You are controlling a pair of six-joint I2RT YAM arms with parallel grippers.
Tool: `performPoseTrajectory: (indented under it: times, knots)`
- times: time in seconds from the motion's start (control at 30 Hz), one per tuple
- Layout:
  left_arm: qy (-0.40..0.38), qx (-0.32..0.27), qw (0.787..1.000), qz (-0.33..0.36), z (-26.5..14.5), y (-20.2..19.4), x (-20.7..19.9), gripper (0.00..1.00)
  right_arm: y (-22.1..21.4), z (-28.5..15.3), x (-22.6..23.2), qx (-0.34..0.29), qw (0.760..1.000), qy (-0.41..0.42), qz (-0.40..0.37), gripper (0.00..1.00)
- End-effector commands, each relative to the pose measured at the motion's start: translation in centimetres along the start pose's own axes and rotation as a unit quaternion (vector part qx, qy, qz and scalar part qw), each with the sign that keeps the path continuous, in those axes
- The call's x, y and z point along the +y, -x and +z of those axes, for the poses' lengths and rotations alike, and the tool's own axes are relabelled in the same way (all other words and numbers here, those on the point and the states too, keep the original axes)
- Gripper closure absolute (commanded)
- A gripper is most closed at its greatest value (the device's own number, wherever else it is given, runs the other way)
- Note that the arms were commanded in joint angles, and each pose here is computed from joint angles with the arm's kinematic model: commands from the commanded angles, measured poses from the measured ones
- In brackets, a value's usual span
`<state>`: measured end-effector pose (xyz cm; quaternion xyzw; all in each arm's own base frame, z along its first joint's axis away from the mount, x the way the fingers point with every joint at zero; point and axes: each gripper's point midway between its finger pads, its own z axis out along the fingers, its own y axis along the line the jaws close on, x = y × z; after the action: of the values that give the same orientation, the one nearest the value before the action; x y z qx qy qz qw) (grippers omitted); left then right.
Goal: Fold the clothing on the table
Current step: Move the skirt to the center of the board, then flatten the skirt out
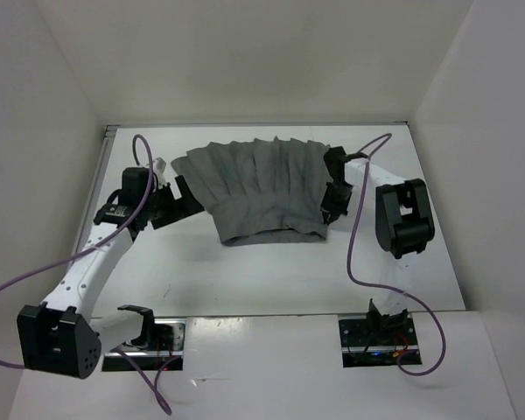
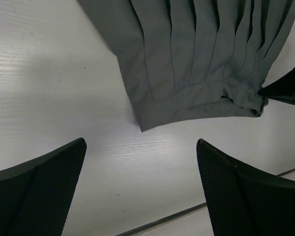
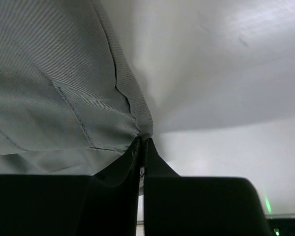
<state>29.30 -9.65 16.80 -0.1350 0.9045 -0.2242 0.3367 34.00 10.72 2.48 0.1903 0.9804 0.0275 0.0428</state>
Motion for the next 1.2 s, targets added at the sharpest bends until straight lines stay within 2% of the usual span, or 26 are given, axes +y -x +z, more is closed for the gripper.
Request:
performPoseTrajectory:
  times: [0.0,0.13,0.2,0.27,0.3,0.4,0.47,0.53,0.57,0.7,0.8,0.87,0.9,0.93,1.0,1.07,1.13,1.17]
  knots:
    - [-0.061,0.004,0.998,-0.009,1.7,0.8,-2.0,0.01,1.4,-3.9,1.5,-0.076,0.994,0.076,0.023,1.0]
    - [-0.082,0.037,0.996,-0.007,3.6,0.3,-2.7,0.04,0.6,-2.9,1.0,-0.07,0.994,0.073,0.028,1.0]
    - [-0.073,0.054,0.996,-0.013,4.7,0.0,-2.3,0.15,0.7,-2.6,0.6,-0.07,0.994,0.071,0.032,1.0]
    - [-0.063,0.069,0.995,-0.019,5.6,-0.6,-1.7,0.38,0.2,-2.3,0.3,-0.069,0.995,0.07,0.033,1.0]
    - [-0.052,0.089,0.994,-0.027,6.7,-1.4,-0.9,0.55,0.1,-2.4,0.5,-0.066,0.995,0.074,0.032,1.0]
    - [-0.041,0.16,0.985,-0.057,8.8,-4.4,0.3,0.56,-0.2,-2.3,0.7,-0.063,0.994,0.085,0.031,1.0]
    - [-0.041,0.187,0.979,-0.073,9.4,-6.2,0.6,0.48,-0.2,-2.3,0.7,-0.063,0.994,0.085,0.031,1.0]
    - [-0.038,0.185,0.977,-0.096,9.8,-7.0,1.0,0.33,-0.1,-2.6,0.7,-0.067,0.993,0.088,0.031,1.0]
    - [-0.039,0.188,0.977,-0.097,9.8,-7.2,0.7,0.29,-0.1,-2.6,0.7,-0.067,0.993,0.088,0.031,1.0]
    - [-0.029,0.192,0.975,-0.11,10.4,-7.5,1.1,0.21,-0.3,-2.6,0.6,-0.067,0.993,0.088,0.031,1.0]
    - [-0.038,0.199,0.972,-0.121,11.1,-7.9,1.0,0.21,-0.5,-2.7,0.5,-0.067,0.993,0.088,0.031,1.0]
    - [-0.044,0.213,0.968,-0.127,11.6,-8.8,1.0,0.26,-0.5,-2.7,0.5,-0.067,0.993,0.088,0.031,1.0]
    - [-0.044,0.213,0.968,-0.127,11.9,-8.9,1.0,0.31,-0.5,-2.7,0.5,-0.067,0.993,0.088,0.031,1.0]
    - [-0.042,0.227,0.964,-0.132,12.0,-9.7,1.3,0.53,-0.4,-3.0,0.5,-0.071,0.993,0.091,0.03,1.0]
    - [-0.04,0.23,0.963,-0.134,12.1,-9.9,1.5,0.67,-0.9,-2.8,0.2,-0.064,0.994,0.086,0.031,1.0]
    - [-0.033,0.239,0.961,-0.138,12.2,-10.5,1.9,0.71,-1.1,-2.8,0.1,-0.063,0.994,0.085,0.031,1.0]
    - [-0.033,0.241,0.959,-0.143,12.3,-10.9,1.7,0.71,-1.3,-3.0,0.0,-0.064,0.994,0.086,0.035,1.0]
    - [-0.03,0.245,0.958,-0.145,12.4,-11.5,2.1,0.67,-1.2,-2.9,-0.1,-0.067,0.994,0.083,0.036,1.0]
